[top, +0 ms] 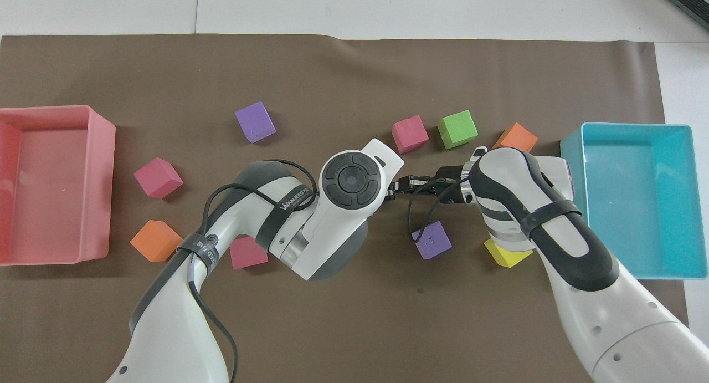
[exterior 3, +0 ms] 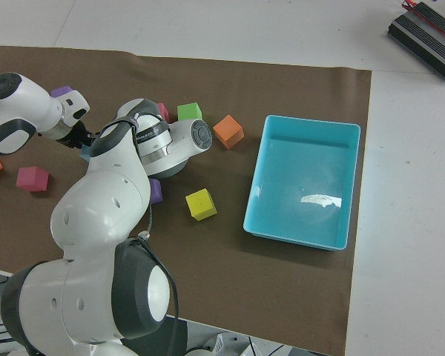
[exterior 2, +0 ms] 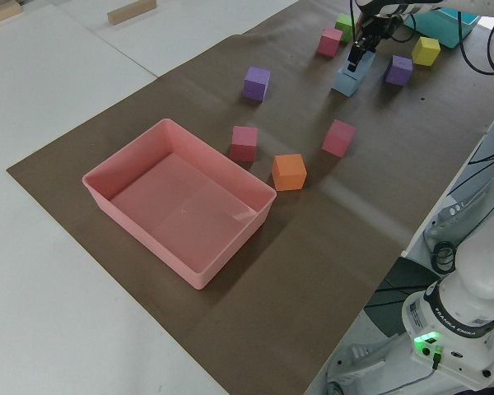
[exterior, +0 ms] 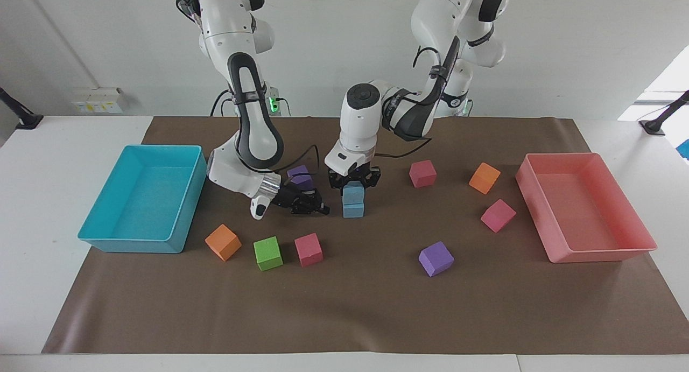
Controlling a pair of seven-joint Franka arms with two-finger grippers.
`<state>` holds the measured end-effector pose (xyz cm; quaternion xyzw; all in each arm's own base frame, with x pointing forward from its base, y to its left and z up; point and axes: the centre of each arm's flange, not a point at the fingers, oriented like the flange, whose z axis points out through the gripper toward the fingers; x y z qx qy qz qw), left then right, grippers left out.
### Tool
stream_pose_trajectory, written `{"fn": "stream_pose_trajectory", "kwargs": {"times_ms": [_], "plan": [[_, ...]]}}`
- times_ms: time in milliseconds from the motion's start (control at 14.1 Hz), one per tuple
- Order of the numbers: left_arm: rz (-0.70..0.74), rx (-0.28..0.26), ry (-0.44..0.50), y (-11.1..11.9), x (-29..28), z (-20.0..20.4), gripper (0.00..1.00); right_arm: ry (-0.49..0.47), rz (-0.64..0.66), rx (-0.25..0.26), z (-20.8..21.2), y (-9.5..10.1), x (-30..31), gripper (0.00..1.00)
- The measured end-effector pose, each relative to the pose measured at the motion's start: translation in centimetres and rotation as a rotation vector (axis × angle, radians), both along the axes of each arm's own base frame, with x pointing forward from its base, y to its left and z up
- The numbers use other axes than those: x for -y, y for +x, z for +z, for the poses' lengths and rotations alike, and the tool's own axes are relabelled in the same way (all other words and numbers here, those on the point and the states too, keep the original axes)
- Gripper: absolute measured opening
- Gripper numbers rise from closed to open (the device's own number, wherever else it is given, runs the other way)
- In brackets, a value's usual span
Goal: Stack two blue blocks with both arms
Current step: 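Lower the held cube onto the center blue cube and open the left gripper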
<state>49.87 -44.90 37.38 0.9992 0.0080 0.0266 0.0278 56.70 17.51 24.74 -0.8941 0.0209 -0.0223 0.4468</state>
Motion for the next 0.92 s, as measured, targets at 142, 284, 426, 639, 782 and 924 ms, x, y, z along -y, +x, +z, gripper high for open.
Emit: {"fn": "stream_pose_trajectory", "kwargs": {"times_ms": [142,284,426,639,782,924], "plan": [[0.004,0.0,0.0,0.0,0.0,0.0,0.61,0.0,0.0,0.0,-0.01,-0.01,0.0,0.01],[0.006,0.0,-0.001,0.02,0.0,0.03,0.61,0.0,0.0,0.0,-0.02,-0.01,0.0,0.01],[0.007,0.001,-0.002,0.04,0.02,0.08,0.61,0.0,0.0,0.0,-0.02,-0.01,0.0,0.01],[0.009,0.003,-0.002,0.15,-0.06,0.13,0.61,0.0,0.0,0.0,-0.02,-0.02,0.0,0.01],[0.01,0.006,-0.005,0.23,-0.08,0.19,0.61,0.0,0.0,0.0,-0.02,-0.02,0.0,0.01],[0.012,0.013,-0.01,0.36,-0.09,0.3,0.61,0.0,0.0,-0.001,-0.02,-0.02,0.01,0.01]]}}
